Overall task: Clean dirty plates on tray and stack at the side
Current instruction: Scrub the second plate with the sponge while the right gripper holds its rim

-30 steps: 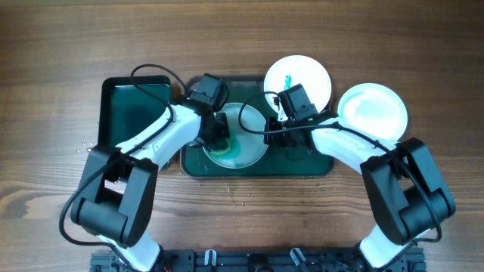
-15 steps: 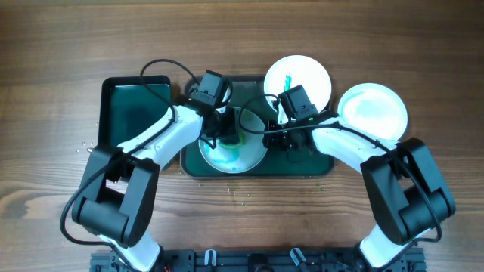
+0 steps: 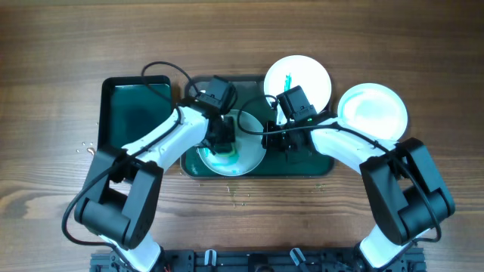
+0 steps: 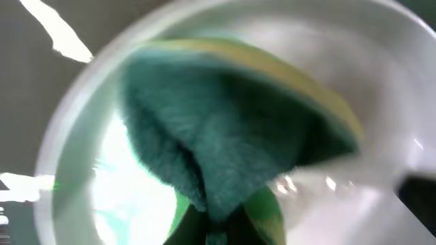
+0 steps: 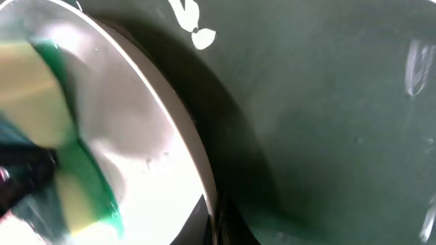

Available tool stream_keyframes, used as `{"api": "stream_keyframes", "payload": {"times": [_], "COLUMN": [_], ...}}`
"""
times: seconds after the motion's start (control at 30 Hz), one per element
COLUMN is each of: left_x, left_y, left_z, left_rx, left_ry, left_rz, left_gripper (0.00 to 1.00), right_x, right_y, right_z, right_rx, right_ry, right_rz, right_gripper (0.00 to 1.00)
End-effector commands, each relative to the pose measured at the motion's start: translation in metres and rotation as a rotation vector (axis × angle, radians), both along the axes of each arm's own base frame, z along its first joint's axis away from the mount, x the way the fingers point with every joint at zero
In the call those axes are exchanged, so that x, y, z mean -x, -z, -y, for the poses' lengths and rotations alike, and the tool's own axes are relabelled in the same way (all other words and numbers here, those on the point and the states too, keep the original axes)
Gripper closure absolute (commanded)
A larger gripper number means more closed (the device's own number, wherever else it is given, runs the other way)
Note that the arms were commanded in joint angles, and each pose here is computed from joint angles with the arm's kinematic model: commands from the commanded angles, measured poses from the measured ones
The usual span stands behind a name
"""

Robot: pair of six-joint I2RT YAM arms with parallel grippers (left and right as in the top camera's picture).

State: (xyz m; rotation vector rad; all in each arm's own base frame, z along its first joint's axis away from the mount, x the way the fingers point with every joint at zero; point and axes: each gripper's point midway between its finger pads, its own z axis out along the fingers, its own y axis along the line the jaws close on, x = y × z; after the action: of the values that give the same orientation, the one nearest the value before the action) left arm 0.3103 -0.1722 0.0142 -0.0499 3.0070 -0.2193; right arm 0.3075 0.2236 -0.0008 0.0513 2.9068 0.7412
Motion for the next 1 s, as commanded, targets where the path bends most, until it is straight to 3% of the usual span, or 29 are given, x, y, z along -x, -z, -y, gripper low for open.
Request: {"api": "stream_keyframes", "payload": {"times": [0.0,0.2,0.43,0.67,0.77,0.87,0.97], "left_x": [0.029,0.007,-0.029,-0.003,0.017,0.038,0.041], "left_y": [0.001,-0.004,-0.001,0.006,0.009,0.001,-0.014], "left_z": [0.041,0.053,0.001,-0.017,-0.002,0.041,0.076], "left_rx": [0.159,0.192,-0.086,-0.170,-0.082,0.166,0.371], "left_ry": [0.132,0.132,-0.101,-0.101,-0.075,0.011,0.098], "left_rz": [-0.096,0.005,0.174,0.068,-0.036,-0.162,-0.183], "left_gripper": [0.96,0.96,0.96,0.96,0.96,0.96,0.96], "right_x": [0.013,0.013,0.012,0.012,0.012,0.012,0.011], "right_y": [0.021,0.021,0.020,0.020,0.020,0.020,0.020], "right_z": [0.009,0.009,0.008,0.008,0.008,0.008,0.008], "right_rx": [0.044,0.044,0.041,0.040,0.040,0.040,0.039], "right_ry": [0.011,0.011,0.010,0.011,0.017,0.017,0.017], "right_rz": [-0.063,-0.062,-0.056,-0.056,-0.059,-0.059,-0.058], "right_gripper": [0.96,0.96,0.96,0.96,0.96,0.96,0.96]}}
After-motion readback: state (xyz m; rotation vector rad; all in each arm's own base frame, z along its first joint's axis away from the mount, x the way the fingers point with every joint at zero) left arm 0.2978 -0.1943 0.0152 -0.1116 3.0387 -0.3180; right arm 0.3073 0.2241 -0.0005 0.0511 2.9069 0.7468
